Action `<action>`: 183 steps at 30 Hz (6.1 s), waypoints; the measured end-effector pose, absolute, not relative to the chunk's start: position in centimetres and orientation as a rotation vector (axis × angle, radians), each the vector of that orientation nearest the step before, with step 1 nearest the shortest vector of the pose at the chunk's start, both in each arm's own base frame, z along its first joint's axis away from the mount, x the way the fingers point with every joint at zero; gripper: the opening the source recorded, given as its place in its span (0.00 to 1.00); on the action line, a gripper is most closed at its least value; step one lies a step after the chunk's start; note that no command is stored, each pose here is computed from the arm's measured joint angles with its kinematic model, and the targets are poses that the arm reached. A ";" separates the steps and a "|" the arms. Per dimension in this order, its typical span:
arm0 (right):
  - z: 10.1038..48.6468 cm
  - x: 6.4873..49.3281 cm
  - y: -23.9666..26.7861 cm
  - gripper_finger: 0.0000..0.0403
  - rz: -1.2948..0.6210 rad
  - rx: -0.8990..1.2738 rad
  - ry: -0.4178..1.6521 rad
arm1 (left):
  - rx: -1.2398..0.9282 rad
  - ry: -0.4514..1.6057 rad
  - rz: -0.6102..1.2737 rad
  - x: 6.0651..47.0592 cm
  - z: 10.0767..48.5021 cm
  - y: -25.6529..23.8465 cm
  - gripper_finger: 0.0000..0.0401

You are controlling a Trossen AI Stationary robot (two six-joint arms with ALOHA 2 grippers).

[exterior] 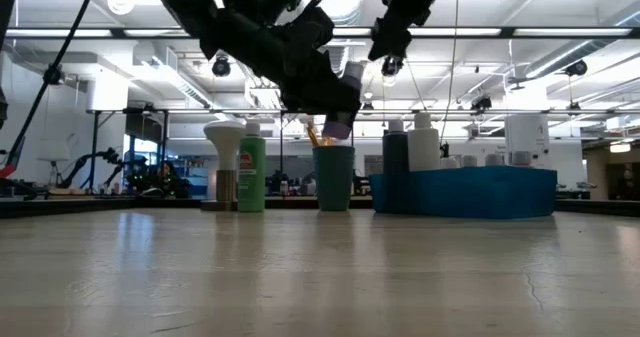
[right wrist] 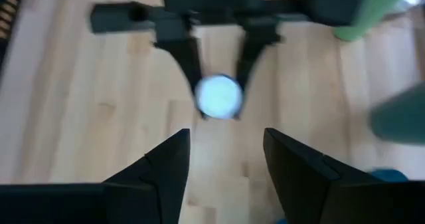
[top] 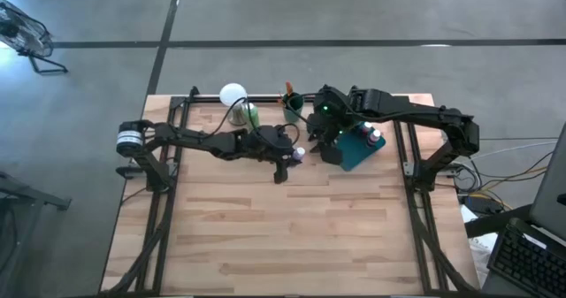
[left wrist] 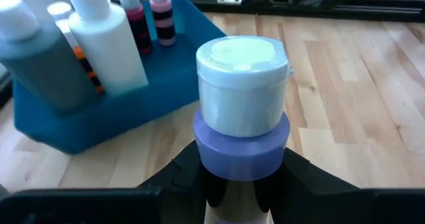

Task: Pick & Place Paint Supplies
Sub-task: Put the purple paint bottle into the blue bin

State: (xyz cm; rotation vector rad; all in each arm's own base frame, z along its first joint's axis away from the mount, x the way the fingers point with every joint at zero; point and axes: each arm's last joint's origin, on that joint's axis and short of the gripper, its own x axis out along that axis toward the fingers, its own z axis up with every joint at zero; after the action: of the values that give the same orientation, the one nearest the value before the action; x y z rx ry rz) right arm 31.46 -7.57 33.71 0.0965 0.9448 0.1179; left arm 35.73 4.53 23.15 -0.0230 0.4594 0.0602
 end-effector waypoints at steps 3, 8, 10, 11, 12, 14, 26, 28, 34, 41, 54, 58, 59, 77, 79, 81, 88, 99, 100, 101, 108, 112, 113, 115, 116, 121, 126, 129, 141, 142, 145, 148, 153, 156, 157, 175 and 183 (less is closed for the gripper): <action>33.8 31.6 -7.5 0.49 0.133 0.098 0.928 | -0.010 0.443 0.059 35.9 23.7 4.6 0.28; 33.9 31.8 -7.5 0.50 0.126 0.102 0.908 | 0.014 0.416 0.055 36.3 24.5 4.6 0.28; 33.9 31.9 -7.5 0.49 0.125 0.103 0.905 | 0.019 0.409 0.056 36.4 24.8 4.6 0.28; 33.9 31.9 -7.5 0.49 0.125 0.103 0.905 | 0.022 0.404 0.055 36.4 25.0 4.6 0.28; 33.8 31.9 -7.5 0.48 0.125 0.103 0.906 | 0.026 0.400 0.055 36.5 25.1 4.6 0.28; 33.8 31.9 -7.5 0.47 0.125 0.103 0.906 | 0.034 0.393 0.053 36.6 25.3 4.6 0.28; 33.7 32.0 -7.1 0.51 0.135 0.098 0.904 | 0.065 0.362 0.052 37.0 26.4 4.8 0.28; 33.7 32.0 -7.1 0.51 0.133 0.102 0.904 | 0.065 0.362 0.052 37.0 26.5 4.8 0.28; 33.9 32.2 -7.1 0.47 0.131 0.092 0.878 | 0.063 0.361 0.052 37.1 26.5 4.8 0.28; 33.6 32.5 -7.0 0.41 0.137 0.088 0.879 | 0.061 0.361 0.053 37.1 26.5 4.8 0.28; 32.4 33.9 -7.2 0.34 0.156 0.089 0.953 | 0.035 0.424 0.054 36.9 25.8 4.8 0.28; 32.5 33.8 -7.1 0.33 0.154 0.091 0.963 | 0.031 0.422 0.052 36.9 25.8 4.8 0.28; 32.5 33.8 -7.1 0.33 0.155 0.093 0.966 | 0.029 0.420 0.052 36.9 25.8 4.8 0.28; 32.0 33.5 -7.1 0.33 0.156 0.113 1.019 | 0.036 0.418 0.054 36.8 26.0 4.8 0.28; 32.0 33.5 -7.1 0.32 0.155 0.115 1.019 | 0.036 0.419 0.054 36.8 26.0 4.8 0.28; 32.0 33.5 -7.1 0.32 0.155 0.115 1.019 | 0.033 0.421 0.055 36.8 26.0 4.8 0.28; 32.1 33.6 -7.1 0.39 0.143 0.118 1.003 | 0.016 0.434 0.058 36.7 25.8 4.8 0.28; 32.3 33.8 -7.1 0.38 0.128 0.117 0.985 | 0.013 0.443 0.058 36.7 25.7 4.8 0.29; 32.3 33.8 -7.1 0.36 0.127 0.117 0.984 | 0.011 0.443 0.058 36.7 25.7 4.8 0.29; 32.3 33.8 -7.1 0.35 0.127 0.117 0.983 | 0.010 0.444 0.059 36.7 25.7 4.8 0.29; 32.4 33.8 -7.1 0.32 0.126 0.115 0.978 | 0.008 0.443 0.059 36.7 25.7 4.8 0.29; 32.4 33.9 -7.1 0.37 0.122 0.124 0.973 | 0.015 0.444 0.058 36.7 25.7 4.8 0.29; 32.4 33.9 -7.1 0.38 0.124 0.123 0.966 | 0.016 0.443 0.058 36.7 25.7 4.8 0.29; 32.5 34.0 -7.1 0.41 0.123 0.124 0.961 | 0.017 0.442 0.055 36.7 25.7 4.8 0.29; 32.4 33.9 -7.1 0.42 0.123 0.124 0.963 | 0.016 0.442 0.053 36.7 25.7 4.7 0.29; 32.4 33.9 -7.1 0.43 0.123 0.124 0.963 | 0.016 0.442 0.054 36.7 25.7 4.8 0.29; 32.5 34.0 -7.1 0.39 0.124 0.121 0.958 | 0.015 0.437 0.055 36.8 25.8 4.8 0.29; 32.5 34.1 -7.2 0.36 0.124 0.117 0.946 | 0.016 0.437 0.058 36.8 25.8 4.8 0.29; 32.4 34.0 -7.2 0.37 0.126 0.116 0.958 | 0.018 0.440 0.056 36.8 25.7 4.8 0.29; 32.4 34.0 -7.1 0.39 0.127 0.118 0.965 | 0.018 0.443 0.055 36.8 25.7 4.8 0.29; 32.4 34.0 -7.2 0.43 0.126 0.118 0.964 | 0.017 0.442 0.054 36.8 25.7 4.8 0.29; 32.4 34.0 -7.2 0.43 0.126 0.118 0.962 | 0.017 0.442 0.054 36.8 25.7 4.8 0.29; 32.4 34.0 -7.2 0.36 0.124 0.120 0.961 | 0.017 0.442 0.056 36.8 25.7 4.8 0.29; 32.4 34.0 -7.2 0.30 0.121 0.118 0.962 | 0.011 0.443 0.058 36.8 25.7 4.8 0.29; 32.4 34.0 -7.2 0.29 0.121 0.118 0.962 | 0.010 0.443 0.059 36.7 25.7 4.8 0.29; 32.4 34.0 -7.2 0.28 0.118 0.128 0.967 | 0.015 0.443 0.057 36.7 25.7 4.7 0.36; 32.4 33.4 -7.0 0.28 0.112 0.154 1.023 | 0.016 0.446 0.094 36.7 25.7 4.8 0.60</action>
State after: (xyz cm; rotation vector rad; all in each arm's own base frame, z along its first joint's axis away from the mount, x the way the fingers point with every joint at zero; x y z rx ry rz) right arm 33.37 -7.04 32.36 0.1539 1.0227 0.1121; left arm 36.71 4.75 25.70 0.0157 0.4463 0.0935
